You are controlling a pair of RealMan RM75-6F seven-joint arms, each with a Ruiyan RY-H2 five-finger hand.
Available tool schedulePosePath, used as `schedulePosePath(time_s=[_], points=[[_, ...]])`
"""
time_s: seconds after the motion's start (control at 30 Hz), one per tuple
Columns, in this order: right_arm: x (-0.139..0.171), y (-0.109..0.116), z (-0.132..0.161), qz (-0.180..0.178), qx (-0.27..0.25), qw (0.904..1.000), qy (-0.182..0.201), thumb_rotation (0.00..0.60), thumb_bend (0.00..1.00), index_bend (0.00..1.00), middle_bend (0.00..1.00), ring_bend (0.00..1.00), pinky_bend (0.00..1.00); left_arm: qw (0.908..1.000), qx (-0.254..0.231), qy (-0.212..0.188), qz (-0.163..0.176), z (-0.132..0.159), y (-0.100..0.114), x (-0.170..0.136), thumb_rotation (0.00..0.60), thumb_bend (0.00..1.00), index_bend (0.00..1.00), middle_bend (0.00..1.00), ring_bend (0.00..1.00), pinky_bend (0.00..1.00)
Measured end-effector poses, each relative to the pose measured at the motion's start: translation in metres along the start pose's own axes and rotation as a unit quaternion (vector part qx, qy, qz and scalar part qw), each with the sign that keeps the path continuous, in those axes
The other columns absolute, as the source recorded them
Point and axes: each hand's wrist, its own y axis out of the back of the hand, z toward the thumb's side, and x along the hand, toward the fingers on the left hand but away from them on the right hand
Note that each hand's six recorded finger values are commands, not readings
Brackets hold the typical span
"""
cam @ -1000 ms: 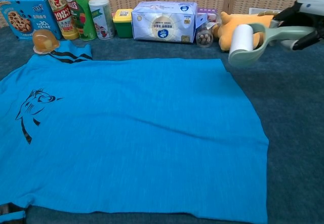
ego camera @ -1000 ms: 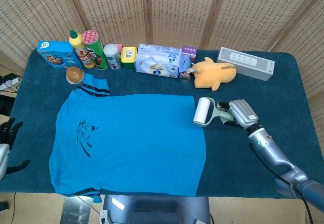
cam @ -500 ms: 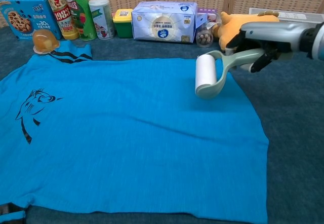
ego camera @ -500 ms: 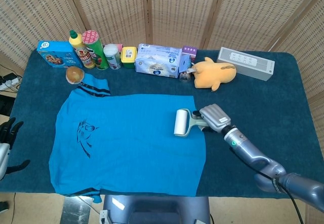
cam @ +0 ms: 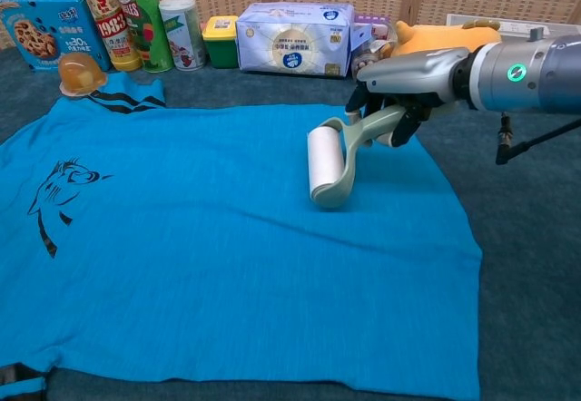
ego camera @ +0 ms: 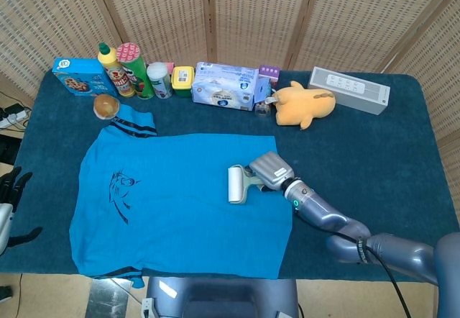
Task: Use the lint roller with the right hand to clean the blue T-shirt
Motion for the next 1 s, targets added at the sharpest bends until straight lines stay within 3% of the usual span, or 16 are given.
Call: schedulePosePath(time_s=[0.3, 0.63, 1.0], points=[[-0.011, -0.007, 0.012, 0.022, 0.030, 0.9990, -0.025, 0.600, 1.00, 0.66, 0.71, 0.91, 1.00, 1.0000, -0.003, -0.004, 0.000, -0.001, 0.001, -0.001, 0.600, 0.12, 0.00, 0.00, 0.00, 0.09], [-0.026, 0.001, 0.039, 0.022, 0.039, 0.9987, -0.023, 0.600, 1.00, 0.66, 0.71, 0.91, 1.00, 1.0000, -0.004, -0.003, -0.001, -0.002, 0.002, 0.000, 0.600, 0.12, 0.00, 0.00, 0.00, 0.09], [-0.030, 0.004, 0.047, 0.046, 0.040, 0.9976, -0.032, 0.600, 1.00, 0.67, 0.71, 0.91, 1.00, 1.0000, -0.005, -0.003, -0.003, -0.003, 0.002, 0.001, 0.600, 0.11, 0.00, 0.00, 0.00, 0.09]])
